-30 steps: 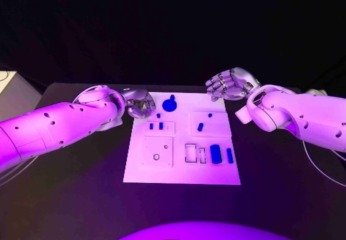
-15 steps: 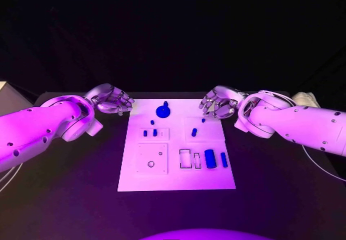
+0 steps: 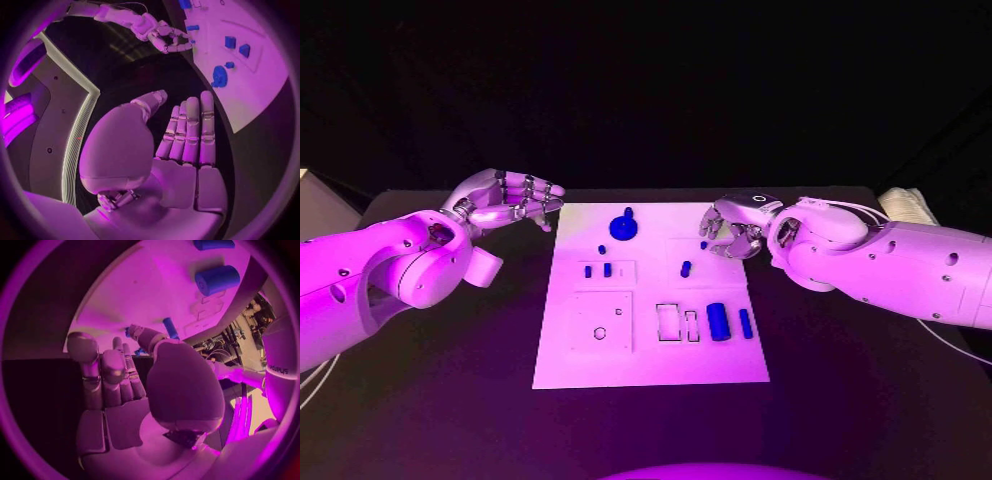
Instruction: Assemble the parts on the task board
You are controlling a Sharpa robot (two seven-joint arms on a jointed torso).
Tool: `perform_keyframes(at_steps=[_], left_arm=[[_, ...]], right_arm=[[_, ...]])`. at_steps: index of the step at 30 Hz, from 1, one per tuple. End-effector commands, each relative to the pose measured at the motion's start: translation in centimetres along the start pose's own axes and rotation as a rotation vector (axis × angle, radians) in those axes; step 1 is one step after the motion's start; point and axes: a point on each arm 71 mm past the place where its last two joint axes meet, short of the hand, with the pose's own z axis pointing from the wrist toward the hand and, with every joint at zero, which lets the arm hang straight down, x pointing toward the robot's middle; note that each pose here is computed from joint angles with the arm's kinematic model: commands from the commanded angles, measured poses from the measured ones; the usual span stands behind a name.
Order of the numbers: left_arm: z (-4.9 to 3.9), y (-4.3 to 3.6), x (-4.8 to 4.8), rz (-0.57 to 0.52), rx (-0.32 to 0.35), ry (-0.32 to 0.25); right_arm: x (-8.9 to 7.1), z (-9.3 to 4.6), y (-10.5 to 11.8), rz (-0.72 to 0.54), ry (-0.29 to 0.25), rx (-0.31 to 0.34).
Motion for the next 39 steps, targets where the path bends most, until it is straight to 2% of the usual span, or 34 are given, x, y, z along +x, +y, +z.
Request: perform_keyframes(at_steps=[1,6,14,24,39], left_arm=[[-0.23,-0.58,0.26,-0.087,0.072,-0.012],[-0.50,-0.69,0.36,-0.114,0.083,-0.020],[-0.63,-0.70,0.35,-0.128,0.083,-0.025],[-0.68,-0.67,0.36,-0.130,0.076,-0.027],[-0.70,-0.58,0.35,-0.131,0.062,-0.024]], right_arm=[[0.3,0.0,0.1,-0.068,0.017,0.014],[0.8,0.1,0.4,-0.066,0.020,0.010],[1.2,0.4,1.0,-0.051,-0.006,-0.003],[1.9,1.0,1.5,-0.033,-0.001,0.001],[2.0,1.1,1.8,-0.014,-0.030,0.029]])
